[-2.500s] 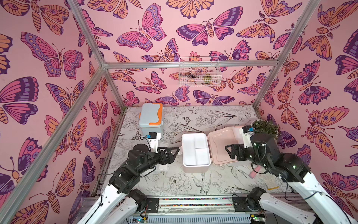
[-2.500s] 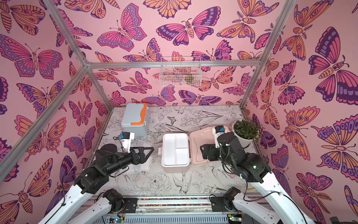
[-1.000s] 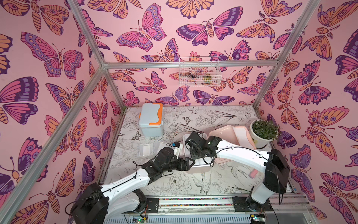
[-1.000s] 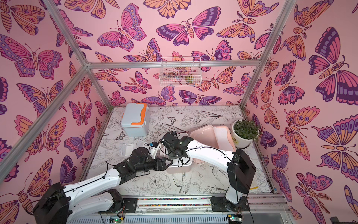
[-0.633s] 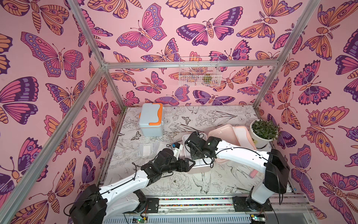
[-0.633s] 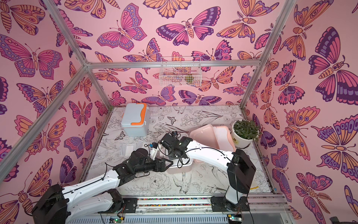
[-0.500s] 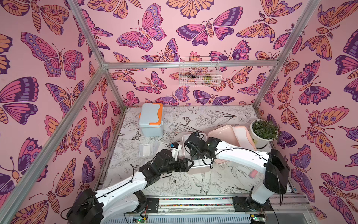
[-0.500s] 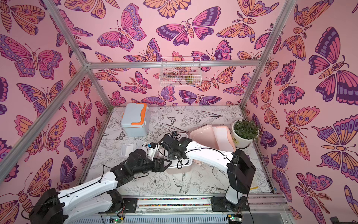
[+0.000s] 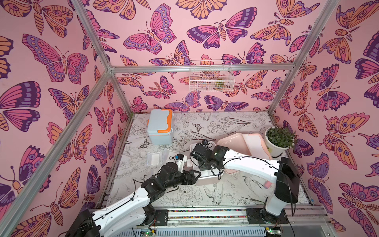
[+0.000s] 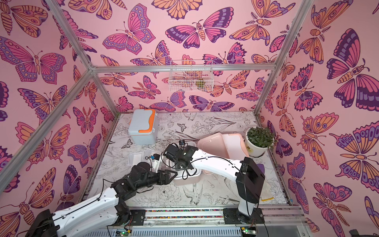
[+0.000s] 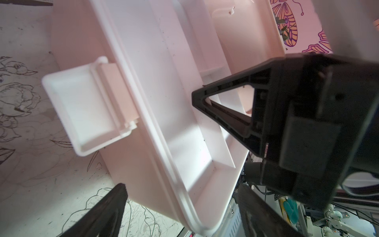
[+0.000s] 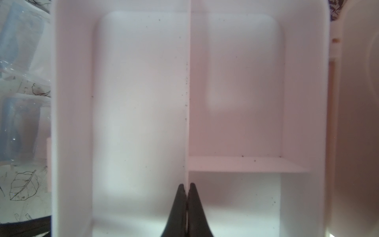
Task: Open first aid kits and take out gauze
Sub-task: Pick up the compartment layer from the first aid kit.
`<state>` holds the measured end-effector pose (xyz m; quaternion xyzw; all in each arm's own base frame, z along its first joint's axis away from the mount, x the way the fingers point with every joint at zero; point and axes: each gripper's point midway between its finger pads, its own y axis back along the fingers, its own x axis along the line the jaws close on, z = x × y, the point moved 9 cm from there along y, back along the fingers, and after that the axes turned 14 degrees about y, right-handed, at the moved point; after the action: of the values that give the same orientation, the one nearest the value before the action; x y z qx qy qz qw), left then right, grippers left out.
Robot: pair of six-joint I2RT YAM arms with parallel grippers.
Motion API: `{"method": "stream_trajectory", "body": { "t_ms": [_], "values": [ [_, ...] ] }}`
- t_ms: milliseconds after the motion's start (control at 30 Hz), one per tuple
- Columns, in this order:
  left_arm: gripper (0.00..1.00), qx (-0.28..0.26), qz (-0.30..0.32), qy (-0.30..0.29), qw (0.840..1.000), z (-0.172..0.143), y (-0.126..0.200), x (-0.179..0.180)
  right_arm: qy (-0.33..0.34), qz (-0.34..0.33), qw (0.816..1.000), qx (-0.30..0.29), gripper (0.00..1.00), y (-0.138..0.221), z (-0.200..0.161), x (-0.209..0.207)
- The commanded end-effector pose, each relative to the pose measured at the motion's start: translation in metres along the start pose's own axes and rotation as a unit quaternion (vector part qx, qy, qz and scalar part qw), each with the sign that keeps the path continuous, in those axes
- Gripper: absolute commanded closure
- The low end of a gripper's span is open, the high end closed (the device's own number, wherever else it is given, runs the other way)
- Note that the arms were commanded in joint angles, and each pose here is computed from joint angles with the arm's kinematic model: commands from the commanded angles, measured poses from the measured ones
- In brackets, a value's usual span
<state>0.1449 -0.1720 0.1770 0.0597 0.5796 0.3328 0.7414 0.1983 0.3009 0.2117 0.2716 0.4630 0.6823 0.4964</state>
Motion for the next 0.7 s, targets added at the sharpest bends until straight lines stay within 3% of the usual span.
{"method": "stream_trajectory", "body": {
  "t_ms": [0,400,667],
  "values": [
    [0.14,-0.001,0.019,0.008,1.0,-0.003,0.001,0.009,-0.01,-0.017,1.0,-0.019,1.0,0.014,0.005,-0.001],
    [0.13,-0.008,0.011,0.007,1.0,-0.001,0.007,0.003,-0.016,-0.002,0.998,-0.057,1.0,0.038,0.007,-0.009],
    [0.11,-0.03,0.005,-0.014,0.999,0.005,0.031,-0.014,-0.024,0.014,0.994,-0.109,1.0,0.065,0.005,-0.027]
  ]
}}
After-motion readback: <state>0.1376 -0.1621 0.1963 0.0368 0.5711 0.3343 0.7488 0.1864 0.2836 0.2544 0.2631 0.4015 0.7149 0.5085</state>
